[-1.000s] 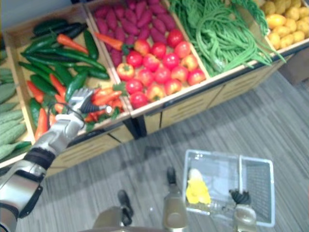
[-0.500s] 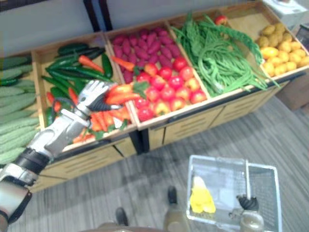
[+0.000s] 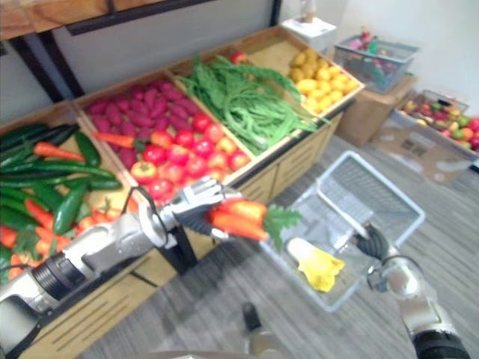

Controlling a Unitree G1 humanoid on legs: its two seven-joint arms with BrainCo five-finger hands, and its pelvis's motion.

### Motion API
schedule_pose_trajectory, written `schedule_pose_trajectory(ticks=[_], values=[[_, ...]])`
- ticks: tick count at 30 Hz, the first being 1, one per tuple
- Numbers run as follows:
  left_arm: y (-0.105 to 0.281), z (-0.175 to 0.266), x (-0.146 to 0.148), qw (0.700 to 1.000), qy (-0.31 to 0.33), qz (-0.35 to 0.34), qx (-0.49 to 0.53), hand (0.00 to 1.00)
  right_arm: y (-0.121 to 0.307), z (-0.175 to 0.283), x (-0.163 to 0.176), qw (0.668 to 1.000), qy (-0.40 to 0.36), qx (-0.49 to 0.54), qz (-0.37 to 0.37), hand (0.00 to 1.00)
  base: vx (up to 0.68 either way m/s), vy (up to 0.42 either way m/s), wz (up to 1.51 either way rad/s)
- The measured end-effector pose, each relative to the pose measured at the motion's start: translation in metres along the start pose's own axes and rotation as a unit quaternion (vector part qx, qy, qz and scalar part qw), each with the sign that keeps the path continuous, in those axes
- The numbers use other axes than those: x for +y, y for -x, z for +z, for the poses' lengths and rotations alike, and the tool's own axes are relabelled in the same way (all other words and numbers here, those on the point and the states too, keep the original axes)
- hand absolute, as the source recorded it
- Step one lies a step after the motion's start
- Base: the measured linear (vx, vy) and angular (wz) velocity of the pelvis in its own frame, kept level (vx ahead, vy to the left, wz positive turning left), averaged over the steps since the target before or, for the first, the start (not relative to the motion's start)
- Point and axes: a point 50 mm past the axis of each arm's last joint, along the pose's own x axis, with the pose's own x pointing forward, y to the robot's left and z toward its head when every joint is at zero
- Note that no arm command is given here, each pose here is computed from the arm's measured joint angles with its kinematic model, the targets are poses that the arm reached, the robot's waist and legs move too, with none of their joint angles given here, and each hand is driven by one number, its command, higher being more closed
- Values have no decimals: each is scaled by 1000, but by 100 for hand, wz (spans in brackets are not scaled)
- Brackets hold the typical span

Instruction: Pick vegetable in the basket

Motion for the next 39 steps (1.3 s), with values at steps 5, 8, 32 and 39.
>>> schedule_pose_trajectory(ticks=[5, 8, 32, 39], values=[[-6, 15, -10, 997, 62, -27, -34, 100, -11, 35, 13, 994, 11, -74, 75, 100, -49, -16, -49], [-10, 18, -10, 996, 69, -32, -45, 100, -16, 50, 14, 990, 27, -104, 93, 100, -58, -35, -37], [-31, 56, -33, 980, 128, -71, -133, 100, -20, 143, -16, 933, 160, -280, 159, 100, -15, -20, -28], [-38, 69, -42, 974, 142, -84, -157, 100, -16, 146, -5, 923, 161, -290, 194, 100, -40, -53, 1]])
